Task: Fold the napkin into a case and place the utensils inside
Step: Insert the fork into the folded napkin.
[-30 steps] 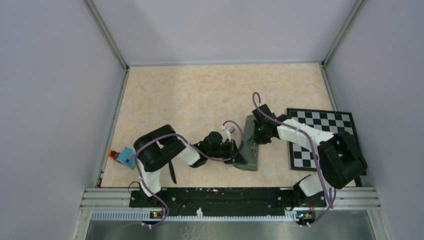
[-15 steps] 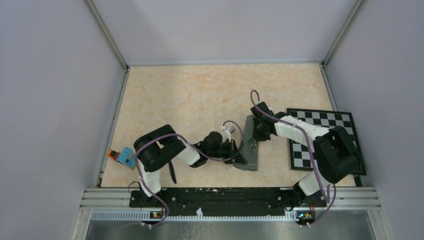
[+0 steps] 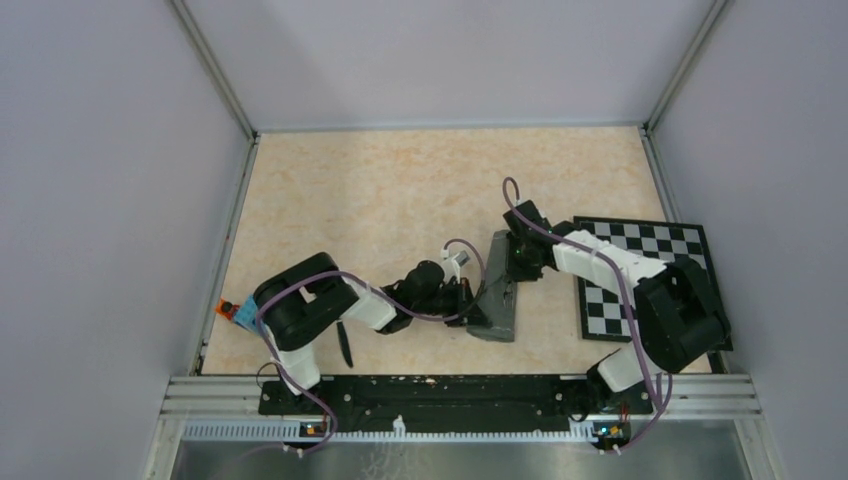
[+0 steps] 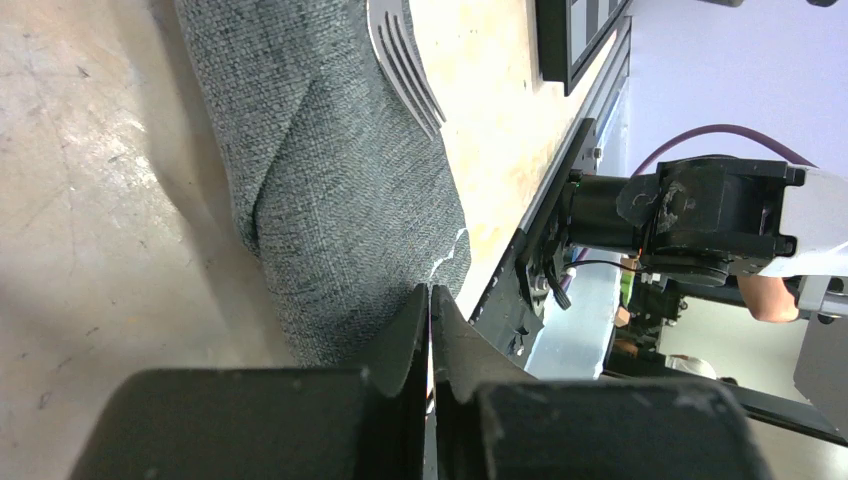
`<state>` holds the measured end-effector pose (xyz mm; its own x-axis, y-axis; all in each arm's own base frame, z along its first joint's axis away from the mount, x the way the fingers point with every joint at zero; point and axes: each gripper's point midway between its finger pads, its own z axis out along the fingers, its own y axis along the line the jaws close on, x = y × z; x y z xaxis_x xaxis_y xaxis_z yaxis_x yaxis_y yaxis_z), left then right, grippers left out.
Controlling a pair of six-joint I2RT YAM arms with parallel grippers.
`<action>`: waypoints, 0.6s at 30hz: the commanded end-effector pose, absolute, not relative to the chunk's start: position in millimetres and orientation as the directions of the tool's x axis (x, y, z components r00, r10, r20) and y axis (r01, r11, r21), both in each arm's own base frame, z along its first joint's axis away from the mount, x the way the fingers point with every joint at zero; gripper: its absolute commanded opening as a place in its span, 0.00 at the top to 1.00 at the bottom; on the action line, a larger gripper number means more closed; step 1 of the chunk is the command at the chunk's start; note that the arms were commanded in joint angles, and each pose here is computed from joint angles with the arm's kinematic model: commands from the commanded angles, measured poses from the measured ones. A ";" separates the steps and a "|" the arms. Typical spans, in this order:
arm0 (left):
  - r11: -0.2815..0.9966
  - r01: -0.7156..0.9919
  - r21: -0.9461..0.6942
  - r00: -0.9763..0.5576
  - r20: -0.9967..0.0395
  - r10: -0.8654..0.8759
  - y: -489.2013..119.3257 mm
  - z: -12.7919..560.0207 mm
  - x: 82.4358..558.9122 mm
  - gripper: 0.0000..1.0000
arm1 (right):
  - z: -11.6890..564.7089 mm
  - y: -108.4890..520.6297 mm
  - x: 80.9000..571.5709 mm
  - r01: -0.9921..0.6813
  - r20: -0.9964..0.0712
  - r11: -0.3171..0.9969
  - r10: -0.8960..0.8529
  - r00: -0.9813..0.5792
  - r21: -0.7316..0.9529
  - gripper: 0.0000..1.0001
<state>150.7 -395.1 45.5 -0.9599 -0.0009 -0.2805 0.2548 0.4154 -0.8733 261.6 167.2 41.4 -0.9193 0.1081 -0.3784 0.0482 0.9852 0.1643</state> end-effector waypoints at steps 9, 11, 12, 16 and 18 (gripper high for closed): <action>0.344 0.385 -0.856 -0.907 -0.421 -0.032 -384.2 121.2 149.0 0.78 | 97.8 171.6 247.3 -0.175 -0.487 0.952 -0.033 -0.873 0.249 0.60; 0.414 0.414 -0.811 -0.875 -0.479 -0.063 -367.8 133.9 155.8 0.62 | 109.7 170.6 240.4 -0.246 -0.527 0.936 -0.080 -0.846 0.253 0.52; 0.500 0.393 -0.771 -0.874 -0.483 -0.058 -351.8 128.3 157.1 0.53 | 114.4 171.4 236.9 -0.275 -0.544 0.925 -0.094 -0.834 0.263 0.49; 0.757 0.283 -0.589 -0.840 -0.534 -0.101 -279.9 119.4 172.2 0.26 | 138.6 188.9 225.2 -0.394 -0.621 0.846 -0.099 -0.778 0.359 0.44; 0.862 0.132 -0.489 -0.822 -0.540 -0.181 -229.2 114.8 179.5 0.12 | 146.3 197.0 221.3 -0.422 -0.639 0.811 -0.079 -0.765 0.405 0.43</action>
